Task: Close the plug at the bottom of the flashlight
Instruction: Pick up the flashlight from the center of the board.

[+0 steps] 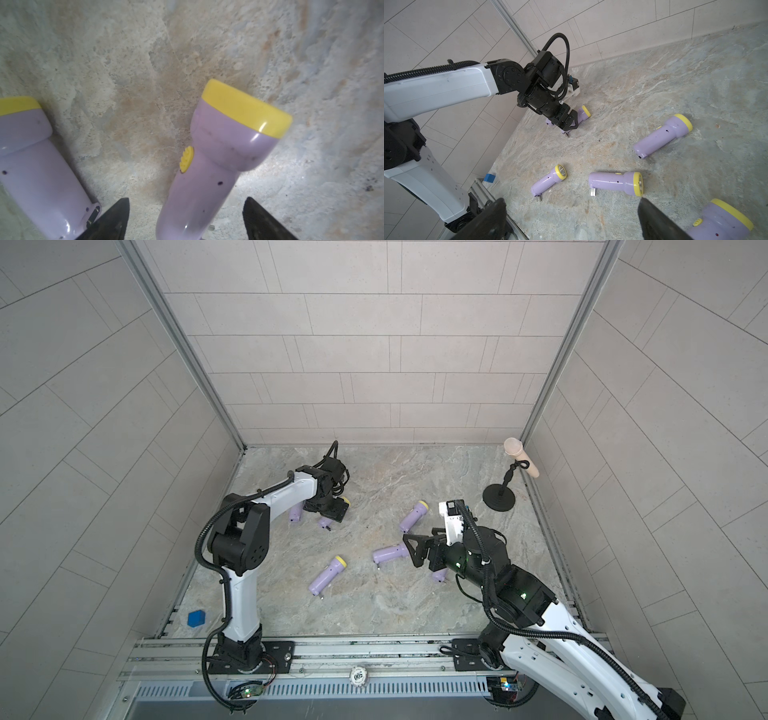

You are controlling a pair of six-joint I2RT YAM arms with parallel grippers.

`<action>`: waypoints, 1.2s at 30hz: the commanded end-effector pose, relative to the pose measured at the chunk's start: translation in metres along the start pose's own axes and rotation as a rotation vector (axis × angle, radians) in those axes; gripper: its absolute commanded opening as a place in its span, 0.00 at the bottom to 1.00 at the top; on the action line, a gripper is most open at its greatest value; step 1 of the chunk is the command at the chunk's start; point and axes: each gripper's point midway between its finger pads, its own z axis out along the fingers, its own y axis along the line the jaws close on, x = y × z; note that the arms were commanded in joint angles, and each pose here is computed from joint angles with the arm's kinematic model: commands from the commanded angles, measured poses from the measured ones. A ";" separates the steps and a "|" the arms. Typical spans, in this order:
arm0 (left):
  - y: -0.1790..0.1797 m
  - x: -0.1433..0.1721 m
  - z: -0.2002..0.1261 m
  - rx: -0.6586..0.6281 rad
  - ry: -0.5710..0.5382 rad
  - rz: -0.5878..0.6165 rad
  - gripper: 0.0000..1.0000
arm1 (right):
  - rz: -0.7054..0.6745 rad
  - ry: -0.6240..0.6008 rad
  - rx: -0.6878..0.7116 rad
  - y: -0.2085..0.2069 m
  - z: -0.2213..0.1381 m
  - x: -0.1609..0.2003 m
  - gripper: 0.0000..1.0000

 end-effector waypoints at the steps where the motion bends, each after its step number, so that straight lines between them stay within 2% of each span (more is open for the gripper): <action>1: 0.000 -0.002 0.006 -0.018 0.016 0.017 0.88 | 0.010 -0.022 -0.007 0.001 -0.001 -0.004 1.00; 10: 0.002 -0.003 0.015 -0.034 0.028 0.013 0.81 | 0.010 -0.015 -0.004 0.001 0.002 -0.003 1.00; 36: 0.002 0.003 0.028 -0.051 0.063 0.004 0.50 | 0.019 -0.001 0.004 -0.002 0.007 0.003 1.00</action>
